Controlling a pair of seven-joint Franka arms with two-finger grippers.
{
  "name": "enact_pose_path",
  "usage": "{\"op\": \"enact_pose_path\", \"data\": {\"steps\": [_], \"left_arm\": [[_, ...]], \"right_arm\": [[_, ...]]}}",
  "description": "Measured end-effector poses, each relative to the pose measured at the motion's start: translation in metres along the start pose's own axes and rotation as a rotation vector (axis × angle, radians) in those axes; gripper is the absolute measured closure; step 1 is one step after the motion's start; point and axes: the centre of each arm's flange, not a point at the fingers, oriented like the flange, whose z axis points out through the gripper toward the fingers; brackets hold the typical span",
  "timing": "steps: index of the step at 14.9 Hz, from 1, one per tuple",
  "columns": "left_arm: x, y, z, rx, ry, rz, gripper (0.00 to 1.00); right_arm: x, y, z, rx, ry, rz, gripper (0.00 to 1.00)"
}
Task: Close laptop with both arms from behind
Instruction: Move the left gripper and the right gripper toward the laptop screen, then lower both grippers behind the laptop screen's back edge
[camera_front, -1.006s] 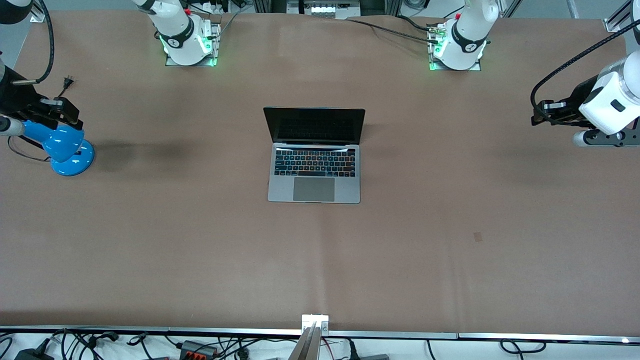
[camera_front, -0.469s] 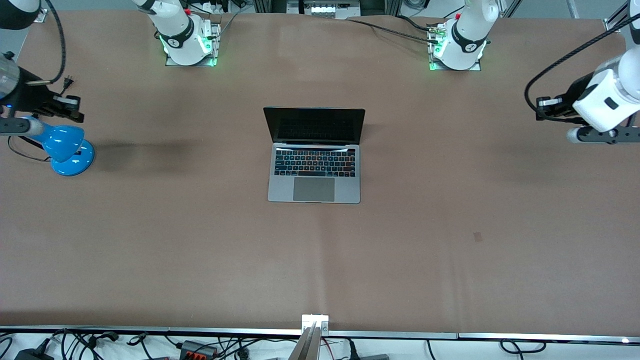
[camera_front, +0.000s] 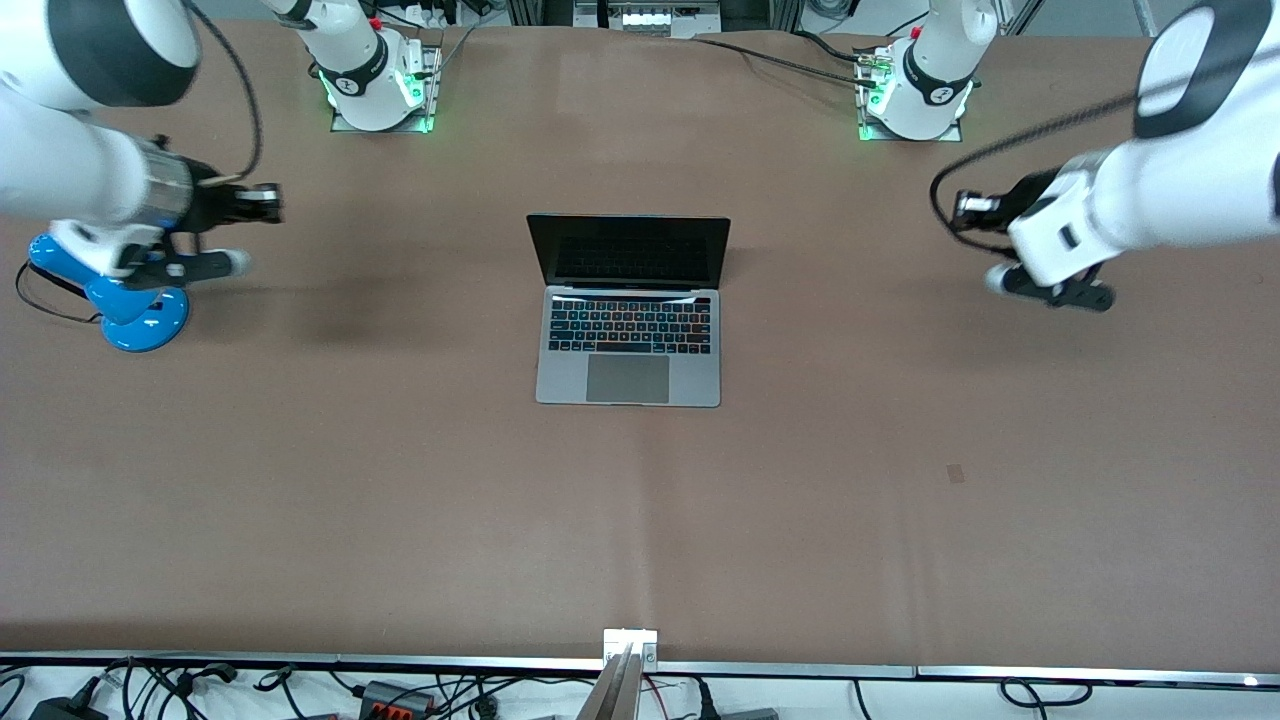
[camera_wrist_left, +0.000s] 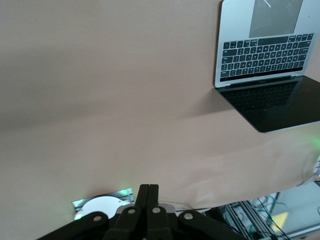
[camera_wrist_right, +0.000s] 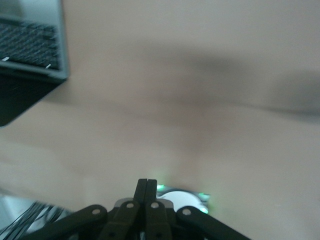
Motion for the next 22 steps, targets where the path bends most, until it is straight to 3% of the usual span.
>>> {"op": "enact_pose_path", "data": {"steps": [2,6,11,16,19,22], "left_arm": [[0.016,0.013,0.03,-0.012,-0.013,0.022,0.99],[0.019,0.067,0.111,-0.062,-0.024,0.07,0.99],[-0.007,0.116,0.187,-0.087,-0.03,0.096,0.99],[-0.038,0.146,0.241,-0.057,-0.014,0.133,0.99],[-0.051,0.163,0.264,-0.046,-0.027,0.141,0.99],[-0.057,0.18,0.277,-0.039,0.015,0.134,0.99]], "right_arm": [[0.004,-0.025,0.029,0.076,-0.044,-0.034,0.99],[0.008,-0.087,0.082,0.15,-0.104,-0.11,0.99],[0.007,-0.166,0.135,0.126,-0.159,-0.162,0.99],[-0.008,-0.239,0.177,0.056,-0.133,-0.13,0.99],[-0.011,-0.256,0.189,0.042,-0.115,-0.106,0.99],[-0.003,-0.262,0.199,0.043,-0.084,-0.093,0.99]]}}
